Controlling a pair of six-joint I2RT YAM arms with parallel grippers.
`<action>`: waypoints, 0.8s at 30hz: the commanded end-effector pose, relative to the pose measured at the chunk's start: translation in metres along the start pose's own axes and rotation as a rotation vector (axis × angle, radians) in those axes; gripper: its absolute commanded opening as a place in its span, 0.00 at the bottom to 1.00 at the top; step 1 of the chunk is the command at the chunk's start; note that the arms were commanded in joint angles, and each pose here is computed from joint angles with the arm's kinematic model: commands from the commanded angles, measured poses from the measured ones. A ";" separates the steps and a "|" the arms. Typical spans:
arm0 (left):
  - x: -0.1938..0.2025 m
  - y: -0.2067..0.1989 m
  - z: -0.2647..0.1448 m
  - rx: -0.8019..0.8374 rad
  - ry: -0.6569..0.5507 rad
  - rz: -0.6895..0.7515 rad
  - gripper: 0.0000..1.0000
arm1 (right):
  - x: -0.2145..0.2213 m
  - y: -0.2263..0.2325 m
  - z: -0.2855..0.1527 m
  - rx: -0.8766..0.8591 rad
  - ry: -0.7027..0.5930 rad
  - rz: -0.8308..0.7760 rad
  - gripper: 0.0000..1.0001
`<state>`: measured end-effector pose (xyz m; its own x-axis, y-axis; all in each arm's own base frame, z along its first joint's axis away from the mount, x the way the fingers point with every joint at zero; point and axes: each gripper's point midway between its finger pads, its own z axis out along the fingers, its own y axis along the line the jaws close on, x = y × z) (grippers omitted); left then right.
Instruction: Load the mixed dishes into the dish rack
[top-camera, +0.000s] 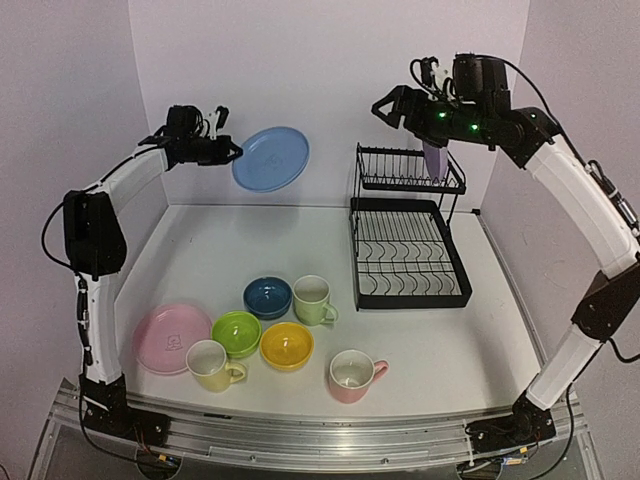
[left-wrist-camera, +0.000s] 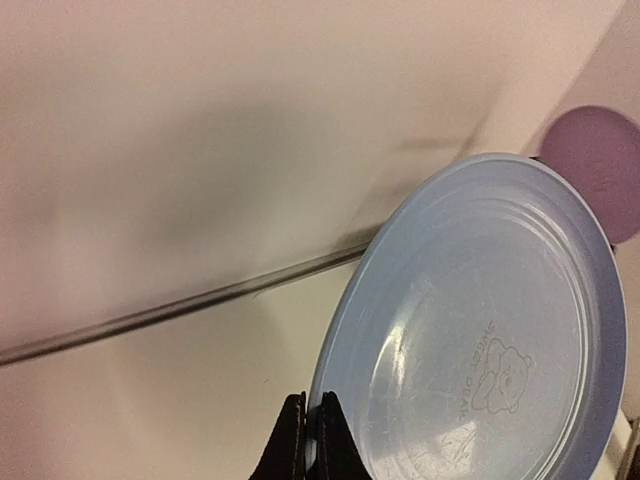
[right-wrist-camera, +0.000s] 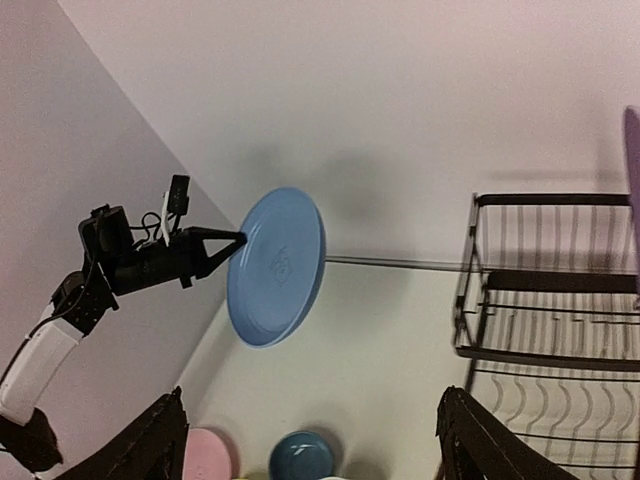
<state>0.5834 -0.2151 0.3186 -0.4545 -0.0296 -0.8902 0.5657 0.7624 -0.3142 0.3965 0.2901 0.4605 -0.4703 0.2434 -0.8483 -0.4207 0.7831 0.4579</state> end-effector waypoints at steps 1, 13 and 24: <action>-0.052 -0.101 -0.051 0.284 -0.077 0.114 0.00 | 0.015 0.039 0.030 -0.177 0.101 0.116 0.80; -0.044 -0.148 -0.047 0.395 -0.050 0.129 0.00 | 0.032 0.058 0.074 -0.264 0.171 0.189 0.59; -0.023 -0.162 -0.038 0.438 0.003 0.127 0.00 | 0.023 0.038 0.093 -0.160 0.088 0.244 0.00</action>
<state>0.4926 -0.2994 0.4024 -0.3562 0.0286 -0.9340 0.8282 0.4724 -0.3014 0.4391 0.3738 0.3998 -0.7022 0.2851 -0.6525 -0.3618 0.6463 0.6718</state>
